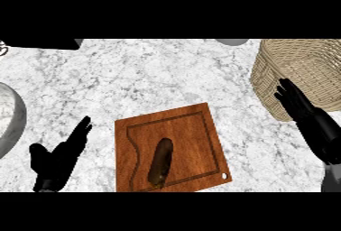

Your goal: Pick the sweet potato from the cutting board and place it in the basket

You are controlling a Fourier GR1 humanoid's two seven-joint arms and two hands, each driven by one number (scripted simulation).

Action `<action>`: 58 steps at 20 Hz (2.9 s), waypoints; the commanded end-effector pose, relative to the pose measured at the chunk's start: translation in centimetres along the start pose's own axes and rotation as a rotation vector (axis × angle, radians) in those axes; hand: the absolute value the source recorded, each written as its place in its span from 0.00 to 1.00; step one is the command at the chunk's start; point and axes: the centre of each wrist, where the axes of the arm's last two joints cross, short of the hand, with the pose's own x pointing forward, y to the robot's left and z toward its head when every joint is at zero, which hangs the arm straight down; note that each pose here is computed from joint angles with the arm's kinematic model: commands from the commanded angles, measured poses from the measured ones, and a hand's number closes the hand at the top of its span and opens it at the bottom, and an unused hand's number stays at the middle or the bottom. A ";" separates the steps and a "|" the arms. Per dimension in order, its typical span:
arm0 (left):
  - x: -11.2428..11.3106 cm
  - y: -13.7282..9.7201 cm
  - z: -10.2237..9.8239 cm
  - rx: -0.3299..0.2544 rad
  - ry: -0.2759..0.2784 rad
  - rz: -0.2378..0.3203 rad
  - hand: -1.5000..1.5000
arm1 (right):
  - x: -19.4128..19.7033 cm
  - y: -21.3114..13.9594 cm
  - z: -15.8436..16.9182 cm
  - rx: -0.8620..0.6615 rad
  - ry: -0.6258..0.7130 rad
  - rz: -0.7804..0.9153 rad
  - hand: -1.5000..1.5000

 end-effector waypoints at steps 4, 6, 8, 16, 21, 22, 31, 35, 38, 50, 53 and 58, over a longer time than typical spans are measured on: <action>-2.1 0.2 -0.5 0.067 0.125 0.003 0.50 | 5.9 11.7 -5.7 0.104 -0.070 0.103 1.00; -2.3 0.0 -0.6 0.057 0.164 -0.019 0.50 | 6.9 15.0 -7.2 0.131 -0.095 0.112 1.00; -2.3 -0.8 -0.3 -0.004 0.178 -0.048 0.50 | 5.1 19.5 -5.9 0.389 -0.057 0.250 1.00; -2.2 -0.1 -0.9 0.044 0.222 -0.045 0.50 | 3.8 29.9 -6.8 0.276 0.056 0.633 0.00; -2.2 0.5 -0.4 0.060 0.243 -0.044 0.50 | 7.1 30.7 -10.2 0.142 0.105 1.119 0.00; -2.1 -0.1 -0.8 0.065 0.239 -0.037 0.50 | 8.7 31.7 -10.6 0.128 0.113 1.177 0.00; -1.9 -0.1 -1.0 0.065 0.230 -0.047 0.50 | 20.0 33.4 -12.9 0.230 0.317 1.501 0.00; -1.4 -0.5 -1.1 0.056 0.225 -0.043 0.50 | 21.1 33.3 -14.2 0.350 0.451 1.528 0.00; -1.6 -0.5 -1.3 0.070 0.238 -0.029 0.50 | 22.7 33.6 -14.6 0.392 0.499 1.552 0.00; -2.0 0.8 -0.8 0.101 0.241 -0.019 0.50 | 27.4 35.1 -15.3 0.489 0.603 1.569 0.00; -2.9 1.3 -0.3 0.090 0.244 -0.029 0.50 | 25.7 35.5 -15.2 0.479 0.622 1.553 0.00; -2.3 -0.5 0.0 0.085 0.248 -0.021 0.50 | 23.9 35.9 -14.8 0.501 0.631 1.518 0.00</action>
